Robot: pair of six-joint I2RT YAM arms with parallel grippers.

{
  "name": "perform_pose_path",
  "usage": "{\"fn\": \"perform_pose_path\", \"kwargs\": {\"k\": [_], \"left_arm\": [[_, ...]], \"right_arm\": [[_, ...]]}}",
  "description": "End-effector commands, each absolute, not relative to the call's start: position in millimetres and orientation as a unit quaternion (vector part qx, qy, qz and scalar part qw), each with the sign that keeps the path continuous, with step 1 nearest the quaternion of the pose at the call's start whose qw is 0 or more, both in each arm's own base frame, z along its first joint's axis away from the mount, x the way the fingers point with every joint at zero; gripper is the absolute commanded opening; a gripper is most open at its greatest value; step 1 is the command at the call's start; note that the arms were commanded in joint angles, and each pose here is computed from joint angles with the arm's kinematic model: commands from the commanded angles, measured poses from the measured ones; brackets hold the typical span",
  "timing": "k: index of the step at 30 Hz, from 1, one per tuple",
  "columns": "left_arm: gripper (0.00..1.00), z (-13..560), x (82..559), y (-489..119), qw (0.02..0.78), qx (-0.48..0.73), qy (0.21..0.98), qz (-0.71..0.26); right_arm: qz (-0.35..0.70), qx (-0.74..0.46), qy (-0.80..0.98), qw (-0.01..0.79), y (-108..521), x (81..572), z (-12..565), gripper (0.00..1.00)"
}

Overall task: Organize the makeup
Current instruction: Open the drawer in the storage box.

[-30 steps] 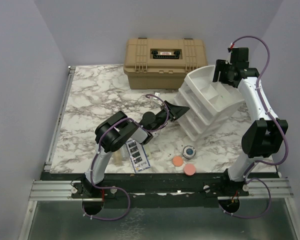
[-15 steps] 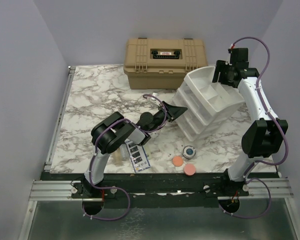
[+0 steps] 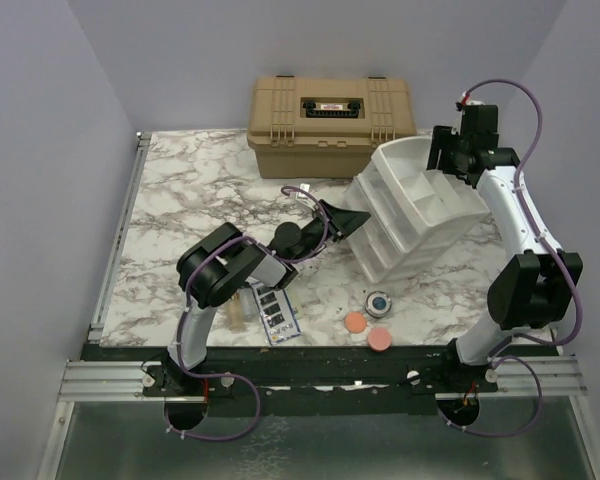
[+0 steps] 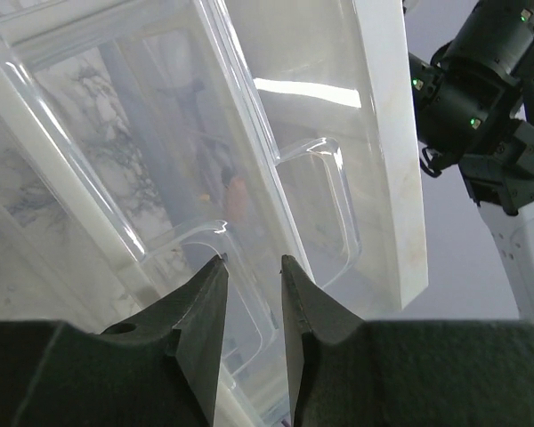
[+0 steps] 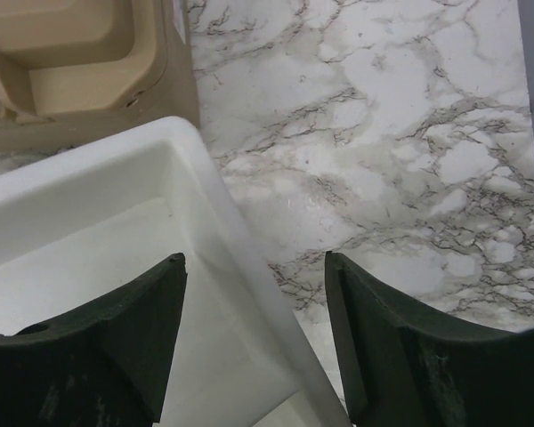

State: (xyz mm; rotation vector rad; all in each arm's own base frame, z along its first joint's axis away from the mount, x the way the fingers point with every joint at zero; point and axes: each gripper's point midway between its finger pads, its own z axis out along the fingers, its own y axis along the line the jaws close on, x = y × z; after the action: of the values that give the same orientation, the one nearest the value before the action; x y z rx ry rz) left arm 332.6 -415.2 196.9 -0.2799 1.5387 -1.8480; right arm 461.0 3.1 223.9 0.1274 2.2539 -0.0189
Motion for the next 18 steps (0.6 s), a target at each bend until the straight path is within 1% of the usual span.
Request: {"fn": "perform_pose_path", "kwargs": {"k": [1, 6, 11, 15, 18], "left_arm": [[0.31, 298.3, 311.2, -389.6, 0.381, -0.069, 0.434, -0.814], [0.31, 294.1, 314.3, -388.1, 0.377, -0.079, 0.437, -0.813], [0.29, 302.3, 316.6, -377.8, 0.367, -0.080, 0.432, -0.820], [0.28, 293.4, 322.3, -361.5, 0.362, -0.099, 0.445, -0.813], [0.27, 296.2, 321.3, -346.3, 0.373, -0.100, 0.447, -0.807]], "right_arm": [[-0.013, 0.010, 0.906, 0.422, 16.4, 442.2, 219.0, 0.68], [-0.020, -0.030, 0.902, 0.430, 37.1, 436.6, 217.4, 0.68], [-0.052, -0.059, 0.892, 0.446, 45.1, 436.6, 219.8, 0.68], [-0.069, -0.065, 0.888, 0.450, 50.0, 435.4, 225.1, 0.68], [-0.083, -0.066, 0.884, 0.455, 49.9, 435.7, 227.2, 0.68]]}}
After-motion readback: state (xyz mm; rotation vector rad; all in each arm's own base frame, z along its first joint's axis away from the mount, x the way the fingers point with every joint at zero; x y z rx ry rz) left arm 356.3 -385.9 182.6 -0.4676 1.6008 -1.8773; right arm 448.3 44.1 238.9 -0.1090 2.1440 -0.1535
